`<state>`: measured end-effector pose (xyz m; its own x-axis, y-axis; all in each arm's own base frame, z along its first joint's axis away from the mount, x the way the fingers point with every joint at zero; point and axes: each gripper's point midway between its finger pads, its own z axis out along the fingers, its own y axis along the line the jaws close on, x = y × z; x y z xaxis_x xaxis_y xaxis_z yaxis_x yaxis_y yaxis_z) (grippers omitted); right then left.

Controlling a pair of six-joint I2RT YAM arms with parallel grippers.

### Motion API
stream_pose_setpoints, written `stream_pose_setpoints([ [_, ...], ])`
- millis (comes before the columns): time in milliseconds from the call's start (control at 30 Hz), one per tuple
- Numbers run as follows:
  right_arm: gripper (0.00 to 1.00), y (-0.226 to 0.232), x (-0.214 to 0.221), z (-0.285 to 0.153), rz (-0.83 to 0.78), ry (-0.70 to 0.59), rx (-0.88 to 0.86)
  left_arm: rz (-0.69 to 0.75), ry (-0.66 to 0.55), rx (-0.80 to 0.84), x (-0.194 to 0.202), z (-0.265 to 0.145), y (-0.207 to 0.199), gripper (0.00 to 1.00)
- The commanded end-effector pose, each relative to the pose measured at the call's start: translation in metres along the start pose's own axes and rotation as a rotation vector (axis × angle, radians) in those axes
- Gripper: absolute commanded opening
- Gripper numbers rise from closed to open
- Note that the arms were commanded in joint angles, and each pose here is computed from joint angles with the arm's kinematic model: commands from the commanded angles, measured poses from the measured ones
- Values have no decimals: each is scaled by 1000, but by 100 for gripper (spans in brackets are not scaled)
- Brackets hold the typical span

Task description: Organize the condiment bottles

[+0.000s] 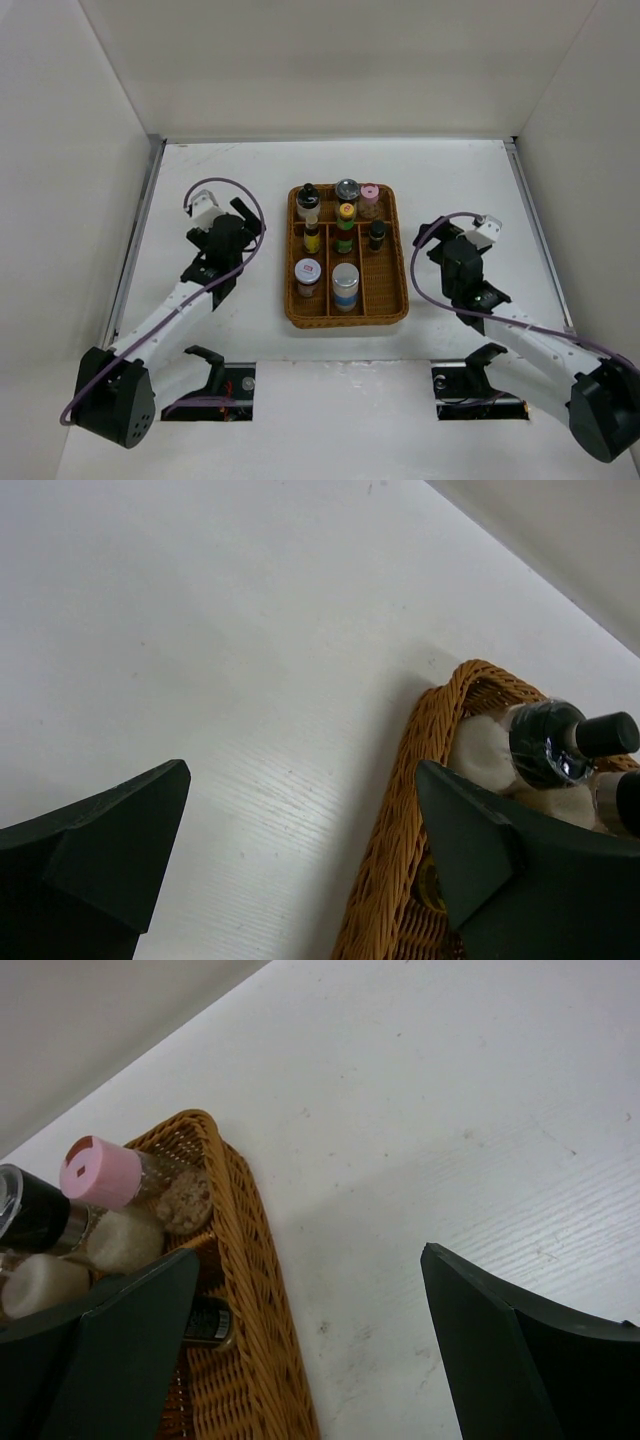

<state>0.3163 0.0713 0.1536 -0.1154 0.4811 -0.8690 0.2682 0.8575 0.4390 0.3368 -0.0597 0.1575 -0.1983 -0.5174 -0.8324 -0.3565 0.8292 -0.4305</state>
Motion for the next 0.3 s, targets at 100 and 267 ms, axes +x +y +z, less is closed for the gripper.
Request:
stream_pose_setpoints([
  [100, 100, 20, -12, -3, 89, -26, -86, -19, 32, 63, -12, -5, -28, 100],
  [267, 100, 21, -10, -3, 86, -17, -89, -10, 26, 83, -11, -8, -40, 100],
])
